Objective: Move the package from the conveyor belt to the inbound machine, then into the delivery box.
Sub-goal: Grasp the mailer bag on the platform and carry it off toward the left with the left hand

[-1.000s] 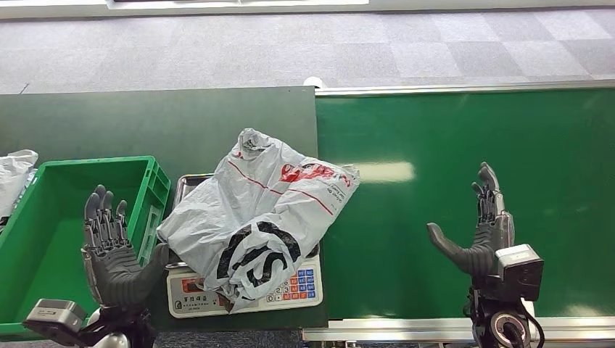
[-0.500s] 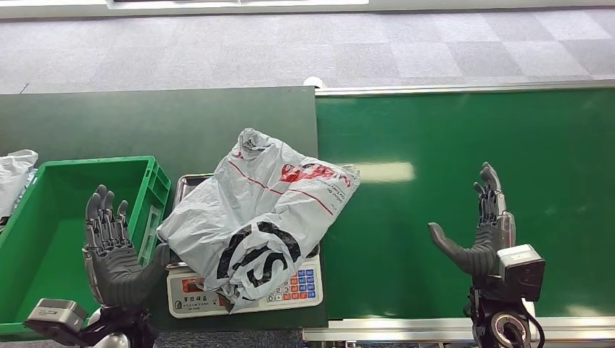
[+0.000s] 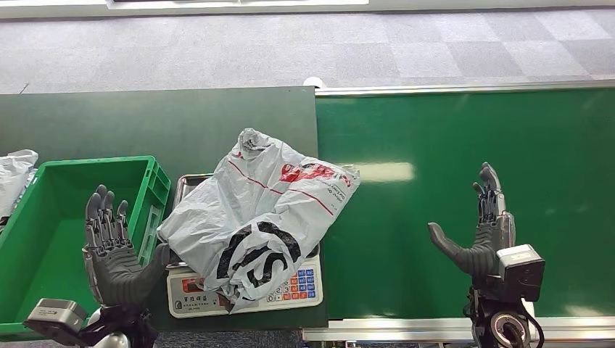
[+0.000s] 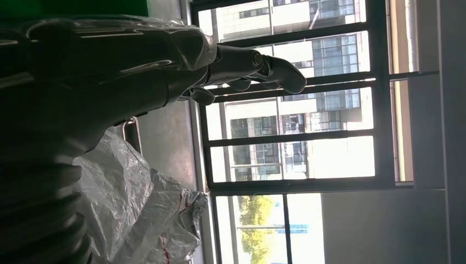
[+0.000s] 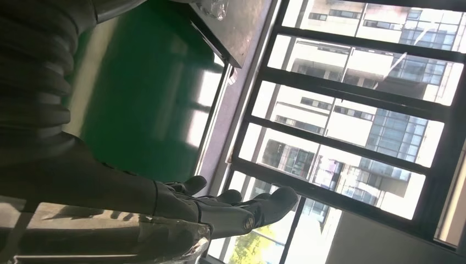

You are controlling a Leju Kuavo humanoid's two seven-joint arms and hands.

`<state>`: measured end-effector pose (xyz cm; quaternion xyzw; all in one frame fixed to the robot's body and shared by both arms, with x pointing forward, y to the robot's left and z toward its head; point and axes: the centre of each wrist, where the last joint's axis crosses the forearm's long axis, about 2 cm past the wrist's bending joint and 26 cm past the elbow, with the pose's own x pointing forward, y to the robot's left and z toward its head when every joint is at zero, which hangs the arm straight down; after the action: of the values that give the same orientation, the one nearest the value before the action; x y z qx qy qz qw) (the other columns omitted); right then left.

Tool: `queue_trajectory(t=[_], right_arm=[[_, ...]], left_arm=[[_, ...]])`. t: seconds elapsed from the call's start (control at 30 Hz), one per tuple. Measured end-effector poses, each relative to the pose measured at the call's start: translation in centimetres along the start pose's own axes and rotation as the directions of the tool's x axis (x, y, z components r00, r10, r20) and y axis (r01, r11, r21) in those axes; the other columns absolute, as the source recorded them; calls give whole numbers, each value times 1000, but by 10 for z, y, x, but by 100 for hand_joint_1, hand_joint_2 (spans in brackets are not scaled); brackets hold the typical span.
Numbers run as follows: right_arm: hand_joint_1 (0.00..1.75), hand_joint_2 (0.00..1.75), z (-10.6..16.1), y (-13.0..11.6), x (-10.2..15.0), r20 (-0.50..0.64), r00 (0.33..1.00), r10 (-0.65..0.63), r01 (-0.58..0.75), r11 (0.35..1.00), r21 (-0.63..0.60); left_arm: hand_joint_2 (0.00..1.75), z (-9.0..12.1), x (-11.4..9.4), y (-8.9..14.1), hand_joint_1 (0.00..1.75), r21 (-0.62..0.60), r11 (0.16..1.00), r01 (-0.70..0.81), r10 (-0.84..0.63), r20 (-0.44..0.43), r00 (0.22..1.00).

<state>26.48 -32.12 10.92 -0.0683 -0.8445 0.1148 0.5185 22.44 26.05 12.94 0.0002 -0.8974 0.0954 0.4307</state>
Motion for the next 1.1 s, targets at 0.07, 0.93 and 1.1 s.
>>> queue_trajectory(t=[0.07, 0.93, 1.1], right_arm=[[0, 175, 0, 0, 0, 0, 1000, 0, 0, 1000, 0], [175, 175, 20, 20, -6, -117, 992, 50, -24, 976, 218], [175, 175, 20, 22, -6, -116, 992, 49, -23, 976, 215]], left_arm=[[175, 0, 0, 0, 0, 0, 1000, 0, 0, 0, 1000], [175, 12, -45, -23, 160, -727, 533, 432, -664, -42, 747], [175, 12, -45, -21, 161, -705, 588, 398, -622, -79, 779]])
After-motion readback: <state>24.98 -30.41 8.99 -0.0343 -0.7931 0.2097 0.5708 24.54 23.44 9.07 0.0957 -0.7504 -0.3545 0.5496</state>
